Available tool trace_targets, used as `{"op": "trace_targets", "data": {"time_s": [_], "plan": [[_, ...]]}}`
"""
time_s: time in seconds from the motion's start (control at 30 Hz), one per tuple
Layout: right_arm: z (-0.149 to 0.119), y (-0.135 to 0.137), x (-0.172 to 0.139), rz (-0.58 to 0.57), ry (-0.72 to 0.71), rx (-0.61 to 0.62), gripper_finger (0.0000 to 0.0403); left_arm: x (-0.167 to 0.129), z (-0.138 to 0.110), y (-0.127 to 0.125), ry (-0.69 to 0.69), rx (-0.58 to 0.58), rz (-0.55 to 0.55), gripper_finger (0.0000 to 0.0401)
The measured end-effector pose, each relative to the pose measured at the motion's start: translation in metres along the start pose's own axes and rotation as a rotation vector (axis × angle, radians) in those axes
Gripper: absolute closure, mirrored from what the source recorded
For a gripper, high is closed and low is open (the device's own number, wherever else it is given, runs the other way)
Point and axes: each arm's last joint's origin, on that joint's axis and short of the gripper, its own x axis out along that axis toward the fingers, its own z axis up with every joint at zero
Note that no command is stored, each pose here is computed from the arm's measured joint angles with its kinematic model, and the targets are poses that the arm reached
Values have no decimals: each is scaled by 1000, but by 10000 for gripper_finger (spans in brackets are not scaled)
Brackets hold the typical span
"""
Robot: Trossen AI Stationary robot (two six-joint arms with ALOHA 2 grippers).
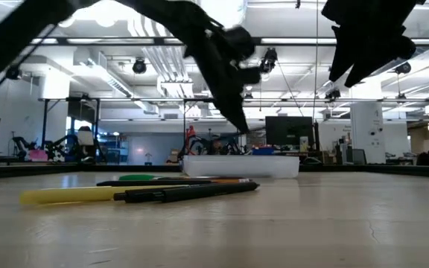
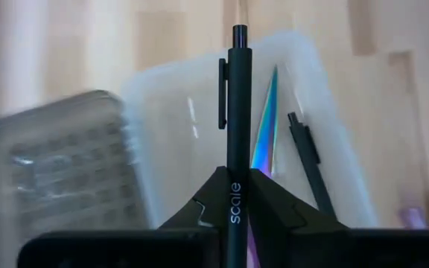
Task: Pick & place school supplies into a supply box
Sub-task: Put the black pen into the black supply box
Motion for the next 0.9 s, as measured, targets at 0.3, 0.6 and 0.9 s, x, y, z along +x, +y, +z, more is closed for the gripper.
{"op": "trace_targets", "data": {"time_s": [0.3,0.6,0.9], "plan": [[0,0,1,-11,-21,98,179,33,-5,59,131,-198,3,376],[2,0,3,-10,1,-35,179,18,-9,52,149,-234,-26,307],[15,14,13,183,83,-408,179,-73,-14,-11,50,-178,-43,287]]}}
